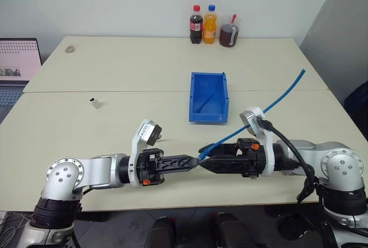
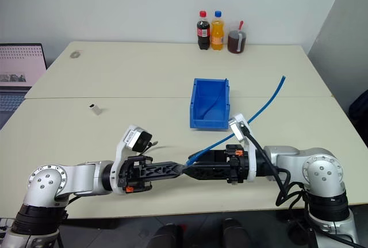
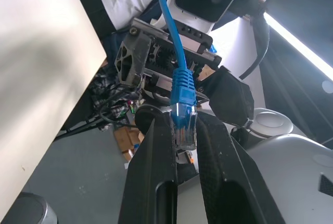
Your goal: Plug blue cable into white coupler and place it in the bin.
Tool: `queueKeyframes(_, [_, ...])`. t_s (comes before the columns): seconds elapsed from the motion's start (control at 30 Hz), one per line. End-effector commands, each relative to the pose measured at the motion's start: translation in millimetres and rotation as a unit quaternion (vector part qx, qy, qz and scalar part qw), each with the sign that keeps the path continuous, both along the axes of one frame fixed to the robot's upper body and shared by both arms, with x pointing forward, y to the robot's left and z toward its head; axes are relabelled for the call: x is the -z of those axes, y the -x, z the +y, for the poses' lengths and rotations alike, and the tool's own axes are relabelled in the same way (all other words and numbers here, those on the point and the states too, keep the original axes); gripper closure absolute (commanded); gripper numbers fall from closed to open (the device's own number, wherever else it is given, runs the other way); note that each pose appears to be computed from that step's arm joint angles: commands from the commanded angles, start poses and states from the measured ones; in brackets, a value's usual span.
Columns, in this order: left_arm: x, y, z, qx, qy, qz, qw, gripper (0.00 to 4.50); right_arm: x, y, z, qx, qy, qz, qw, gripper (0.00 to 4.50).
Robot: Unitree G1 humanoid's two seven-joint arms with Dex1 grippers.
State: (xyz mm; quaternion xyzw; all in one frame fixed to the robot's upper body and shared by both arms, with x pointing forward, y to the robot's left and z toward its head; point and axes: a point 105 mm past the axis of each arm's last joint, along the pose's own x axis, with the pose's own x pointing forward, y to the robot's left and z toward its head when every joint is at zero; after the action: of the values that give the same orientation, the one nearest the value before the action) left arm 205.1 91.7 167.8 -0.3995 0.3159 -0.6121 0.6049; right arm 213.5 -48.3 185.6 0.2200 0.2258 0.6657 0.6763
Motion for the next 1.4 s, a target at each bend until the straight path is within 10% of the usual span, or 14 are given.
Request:
queueKeyframes(0.03, [-6,6,-2,0.011,0.016,-0.008,1.0,4.24,-9,2,0,-0.012,-0.011,-0.012,1.0,0.88])
queueKeyframes(0.63, [-7,10,-2,0.019,0.016,-0.011,1.0,4.24,-12,-4,-2,-0.004,-0.023,0.008,1.0,4.27])
queueKeyframes(1.1, [-12,1,-5,-0.013,-0.008,-0.046,0.999,4.24,-12,-4,0,-0.005,-0.021,0.012,1.0,4.31])
queueKeyframes(1.4, [-21,-2,4,0.027,-0.063,-0.187,0.98,2.28,-4,-11,-2,0.017,-0.007,0.007,1.0,4.31])
